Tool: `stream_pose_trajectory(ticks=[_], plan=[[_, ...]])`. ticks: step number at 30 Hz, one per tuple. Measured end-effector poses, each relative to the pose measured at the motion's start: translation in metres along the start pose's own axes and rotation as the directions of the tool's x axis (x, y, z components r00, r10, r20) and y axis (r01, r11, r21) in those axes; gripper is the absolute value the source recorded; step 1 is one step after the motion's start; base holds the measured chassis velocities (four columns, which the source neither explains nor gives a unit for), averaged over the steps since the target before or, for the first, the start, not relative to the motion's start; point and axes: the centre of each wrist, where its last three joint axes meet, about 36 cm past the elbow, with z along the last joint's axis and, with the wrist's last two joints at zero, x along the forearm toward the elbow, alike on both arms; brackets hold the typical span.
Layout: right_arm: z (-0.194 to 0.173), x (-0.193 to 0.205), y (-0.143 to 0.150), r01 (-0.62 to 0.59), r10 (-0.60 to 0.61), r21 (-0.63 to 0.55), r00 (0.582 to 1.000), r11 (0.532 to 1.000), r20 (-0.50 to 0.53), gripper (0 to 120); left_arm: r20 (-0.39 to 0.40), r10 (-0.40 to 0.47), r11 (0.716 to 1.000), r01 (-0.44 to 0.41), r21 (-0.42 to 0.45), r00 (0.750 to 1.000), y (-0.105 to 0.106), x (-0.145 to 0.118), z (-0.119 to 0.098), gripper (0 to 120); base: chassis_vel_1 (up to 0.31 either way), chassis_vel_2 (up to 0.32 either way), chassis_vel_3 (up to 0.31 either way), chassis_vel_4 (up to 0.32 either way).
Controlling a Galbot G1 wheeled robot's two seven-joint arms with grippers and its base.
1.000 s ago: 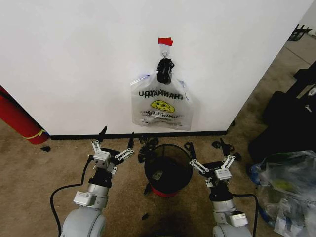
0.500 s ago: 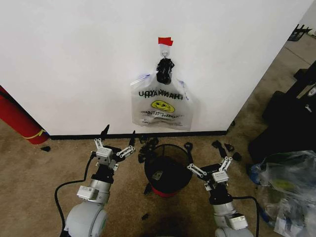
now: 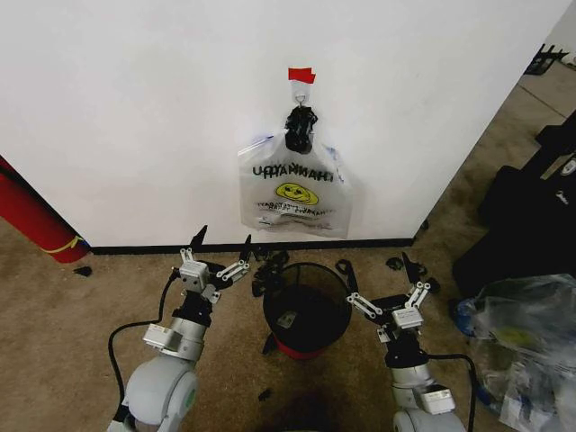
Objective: Pick up the garbage bag from the wall and place it over the trash bin.
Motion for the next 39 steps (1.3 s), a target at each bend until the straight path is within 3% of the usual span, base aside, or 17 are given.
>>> stream_pose_trajectory(ticks=[8, 13, 16, 19, 24, 30, 39], plan=[[0.012, -0.036, 0.007, 0.035, -0.034, -0.066, 0.999, 0.997, 0.016, 100, 0.003, -0.004, 0.999, 0.004, -0.041, 1.000, -0.009, 0.008, -0.006, 100, 0.000, 0.000, 0.000, 0.000], [0.042, -0.082, 0.022, 0.082, -0.074, -0.206, 0.996, 0.975, 0.047, 100, -0.006, -0.030, 0.997, 0.030, -0.067, 1.000, -0.004, 0.012, -0.001, 100, 0.000, 0.000, 0.000, 0.000], [0.056, -0.104, 0.021, 0.121, -0.110, -0.215, 0.992, 0.969, 0.064, 100, -0.012, -0.038, 0.997, 0.037, -0.072, 0.999, -0.004, 0.014, 0.001, 100, 0.000, 0.000, 0.000, 0.000], [0.081, -0.151, 0.023, 0.193, -0.168, -0.238, 0.978, 0.952, 0.120, 100, -0.022, -0.051, 0.995, 0.049, -0.083, 0.998, -0.003, 0.016, 0.005, 100, 0.000, 0.000, 0.000, 0.000], [0.088, -0.170, 0.028, 0.197, -0.169, -0.256, 0.977, 0.946, 0.127, 100, -0.024, -0.058, 0.995, 0.056, -0.088, 0.998, -0.002, 0.017, 0.006, 100, 0.000, 0.000, 0.000, 0.000], [0.095, -0.225, 0.051, 0.189, -0.152, -0.300, 0.978, 0.935, 0.143, 100, -0.023, -0.080, 0.992, 0.077, -0.101, 0.997, 0.005, 0.015, 0.009, 100, 0.000, 0.000, 0.000, 0.000], [0.100, -0.282, 0.063, 0.181, -0.145, -0.268, 0.978, 0.946, 0.151, 100, -0.016, -0.109, 0.987, 0.106, -0.118, 0.994, 0.014, 0.013, 0.010, 100, 0.000, 0.000, 0.000, 0.000]])
